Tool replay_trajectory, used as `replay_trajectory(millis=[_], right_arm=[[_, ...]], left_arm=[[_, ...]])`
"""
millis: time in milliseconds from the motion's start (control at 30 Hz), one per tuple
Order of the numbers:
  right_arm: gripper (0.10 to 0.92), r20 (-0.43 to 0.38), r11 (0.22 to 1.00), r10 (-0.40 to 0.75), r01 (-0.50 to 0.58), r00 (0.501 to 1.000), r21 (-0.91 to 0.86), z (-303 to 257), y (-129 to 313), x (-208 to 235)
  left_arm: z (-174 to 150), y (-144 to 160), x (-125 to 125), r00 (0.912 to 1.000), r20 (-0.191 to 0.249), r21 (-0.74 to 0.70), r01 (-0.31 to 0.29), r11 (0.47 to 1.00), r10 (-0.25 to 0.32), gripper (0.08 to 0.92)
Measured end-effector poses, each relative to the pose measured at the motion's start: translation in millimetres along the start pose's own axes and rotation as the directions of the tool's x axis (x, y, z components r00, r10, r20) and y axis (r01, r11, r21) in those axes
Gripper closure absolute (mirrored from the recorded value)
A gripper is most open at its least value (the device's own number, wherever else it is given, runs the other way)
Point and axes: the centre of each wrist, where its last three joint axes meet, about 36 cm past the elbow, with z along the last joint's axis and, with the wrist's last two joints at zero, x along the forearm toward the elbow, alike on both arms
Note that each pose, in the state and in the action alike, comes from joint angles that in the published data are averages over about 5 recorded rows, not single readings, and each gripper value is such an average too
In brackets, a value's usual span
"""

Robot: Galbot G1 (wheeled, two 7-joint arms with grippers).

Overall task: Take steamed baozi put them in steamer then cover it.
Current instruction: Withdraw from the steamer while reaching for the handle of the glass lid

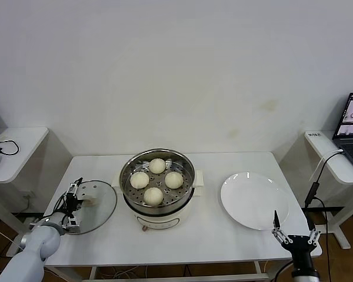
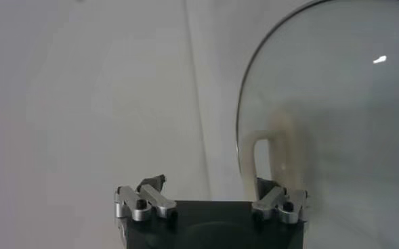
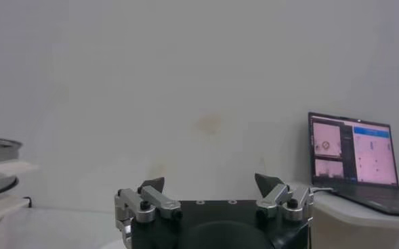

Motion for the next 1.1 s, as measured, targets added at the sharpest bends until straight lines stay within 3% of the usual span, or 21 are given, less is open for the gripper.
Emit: replay_trajectory(millis=[400,1100], right_arm=[[0.200,-0.001,1.000,-0.002,0.002,1.000,0.003,2,0,1],[0.199,0.002,1.000,-0.009,0.009,1.000,0.002,3,2,2]], left_arm=[[-2,-10,-6,0.9998,-0.017,0.029,0.011,1.000,-0.010,0.199],[2,-23,0,0.9993,-0.036,0.013,0.006,1.000,-0.005,0.787]])
